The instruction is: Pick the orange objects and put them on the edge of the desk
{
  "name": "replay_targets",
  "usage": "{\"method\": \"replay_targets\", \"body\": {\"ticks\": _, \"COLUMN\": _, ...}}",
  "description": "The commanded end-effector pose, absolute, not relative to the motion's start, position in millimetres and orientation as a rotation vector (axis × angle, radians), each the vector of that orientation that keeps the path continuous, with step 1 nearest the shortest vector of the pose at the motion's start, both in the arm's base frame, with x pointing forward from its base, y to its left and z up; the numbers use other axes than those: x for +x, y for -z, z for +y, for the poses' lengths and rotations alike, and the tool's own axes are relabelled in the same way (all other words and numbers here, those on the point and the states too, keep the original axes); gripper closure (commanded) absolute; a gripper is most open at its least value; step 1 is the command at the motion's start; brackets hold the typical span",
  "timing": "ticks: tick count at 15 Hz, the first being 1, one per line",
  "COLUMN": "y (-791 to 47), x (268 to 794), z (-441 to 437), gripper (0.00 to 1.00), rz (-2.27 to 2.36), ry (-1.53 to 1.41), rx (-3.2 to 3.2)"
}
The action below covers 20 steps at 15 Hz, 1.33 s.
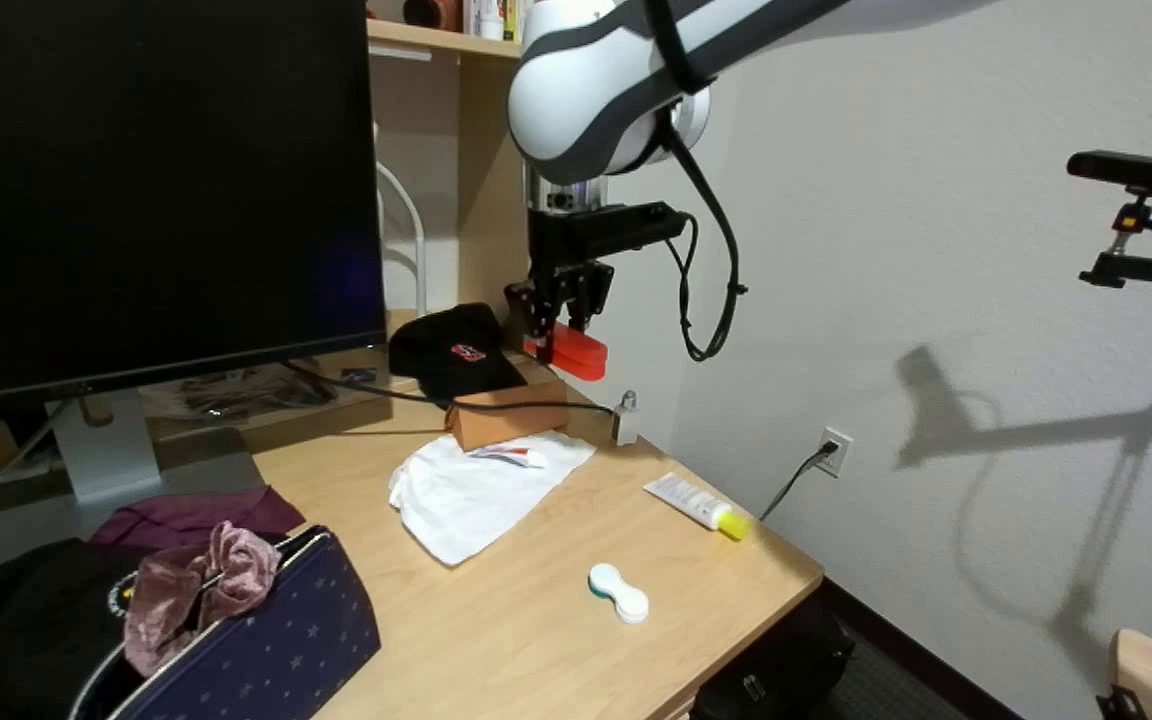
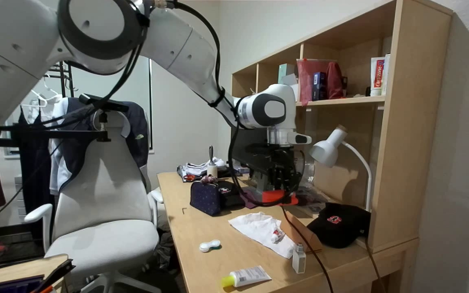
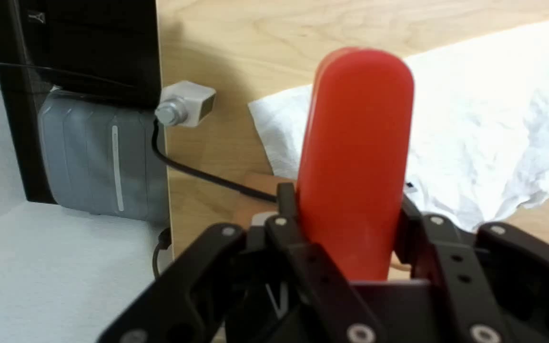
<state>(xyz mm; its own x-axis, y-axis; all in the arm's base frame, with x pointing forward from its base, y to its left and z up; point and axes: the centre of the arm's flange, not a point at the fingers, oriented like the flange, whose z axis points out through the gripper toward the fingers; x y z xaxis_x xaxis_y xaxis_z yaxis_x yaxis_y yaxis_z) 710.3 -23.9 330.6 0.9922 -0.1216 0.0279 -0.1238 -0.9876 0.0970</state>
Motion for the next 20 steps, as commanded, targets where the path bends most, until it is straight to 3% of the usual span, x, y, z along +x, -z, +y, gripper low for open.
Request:
{"method": "replay_targets", "body": {"ticks": 1, "y": -333, "x": 776, "z": -57, "gripper": 0.79, "rz": -0.214, "ry": -0.006, "rx": 3.036}}
{"method": "replay_targets", "body": {"ticks": 8, "y": -310, "x": 822, "z": -115, "gripper": 0.79, "rz": -0.359, "ry": 0.080, "rx": 3.050}}
{"method": "replay_targets", "body": {"ticks": 9, "y": -308, "x": 819, "z": -116, "gripper": 0.79, "rz": -0.373, "ry": 0.081, "rx": 3.068}}
{"method": "replay_targets", "body": {"ticks": 10, "y": -304, "x": 769, "z": -105, "gripper": 0.79, "rz": -0.367, "ry": 0.066, "rx": 3.025}}
{"method": "replay_targets", "body": {"ticks": 11, "y": -300, "x": 771, "z": -108, "gripper": 0.54, "rz": -0.375, "ry": 0.065, "rx": 3.025}}
{"method": "replay_targets", "body": {"ticks": 12, "y": -297, "x": 771, "z": -109, "gripper": 0.54, "rz": -0.376, "ry": 0.071, "rx": 3.023}}
{"method": "replay_targets", "body": {"ticks": 13, "y": -297, "x": 771, "z": -108, "gripper": 0.79, "rz": -0.374, "ry": 0.071, "rx": 3.024}}
{"method": "replay_targets", "body": {"ticks": 20, "y": -262, "x": 784, "z": -144, "gripper": 0.79, "rz": -0.491, "ry": 0.014, "rx": 3.055}}
